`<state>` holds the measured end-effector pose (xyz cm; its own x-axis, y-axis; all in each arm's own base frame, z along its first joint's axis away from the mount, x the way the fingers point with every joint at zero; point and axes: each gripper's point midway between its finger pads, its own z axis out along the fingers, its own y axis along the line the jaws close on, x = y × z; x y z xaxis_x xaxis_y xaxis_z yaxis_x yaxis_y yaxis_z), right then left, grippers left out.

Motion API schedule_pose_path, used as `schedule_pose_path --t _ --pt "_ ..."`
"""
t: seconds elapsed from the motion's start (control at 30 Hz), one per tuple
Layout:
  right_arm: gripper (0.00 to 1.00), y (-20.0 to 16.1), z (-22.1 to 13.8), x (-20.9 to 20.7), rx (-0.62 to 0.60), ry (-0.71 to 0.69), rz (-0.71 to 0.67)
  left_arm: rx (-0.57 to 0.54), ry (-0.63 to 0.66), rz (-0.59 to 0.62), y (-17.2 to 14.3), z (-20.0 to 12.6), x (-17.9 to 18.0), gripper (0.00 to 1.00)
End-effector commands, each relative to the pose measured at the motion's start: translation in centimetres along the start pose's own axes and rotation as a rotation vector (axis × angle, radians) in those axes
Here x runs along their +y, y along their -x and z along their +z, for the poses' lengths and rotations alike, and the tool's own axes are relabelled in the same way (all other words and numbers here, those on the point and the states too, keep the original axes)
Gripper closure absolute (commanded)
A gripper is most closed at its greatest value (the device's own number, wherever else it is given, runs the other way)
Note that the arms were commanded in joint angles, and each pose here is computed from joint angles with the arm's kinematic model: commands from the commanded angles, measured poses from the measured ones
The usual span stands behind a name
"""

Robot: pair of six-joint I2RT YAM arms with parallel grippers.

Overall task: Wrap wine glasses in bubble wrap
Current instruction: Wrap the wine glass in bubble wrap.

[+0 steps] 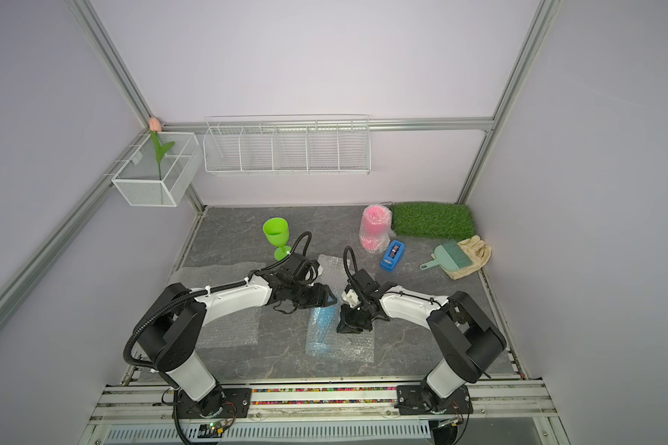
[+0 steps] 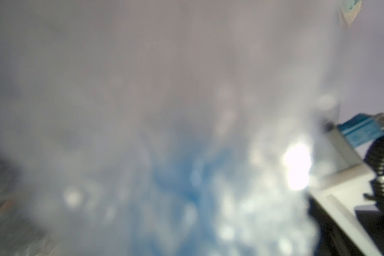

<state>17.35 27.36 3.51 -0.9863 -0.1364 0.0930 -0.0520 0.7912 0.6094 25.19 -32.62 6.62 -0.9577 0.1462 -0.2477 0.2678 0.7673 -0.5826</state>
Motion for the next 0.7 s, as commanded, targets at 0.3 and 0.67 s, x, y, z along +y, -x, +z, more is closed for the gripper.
schedule_pose_path --t 0.3,0.67 --pt "0.87 -3.5 2.6 0.4 0.089 -0.006 0.039 0.001 0.105 0.011 0.6 -0.4 1.3 0.52" --pt "0.76 -3.7 -1.0 -2.3 0.001 -0.079 0.066 0.121 0.468 0.107 -0.5 -0.9 3.7 0.52"
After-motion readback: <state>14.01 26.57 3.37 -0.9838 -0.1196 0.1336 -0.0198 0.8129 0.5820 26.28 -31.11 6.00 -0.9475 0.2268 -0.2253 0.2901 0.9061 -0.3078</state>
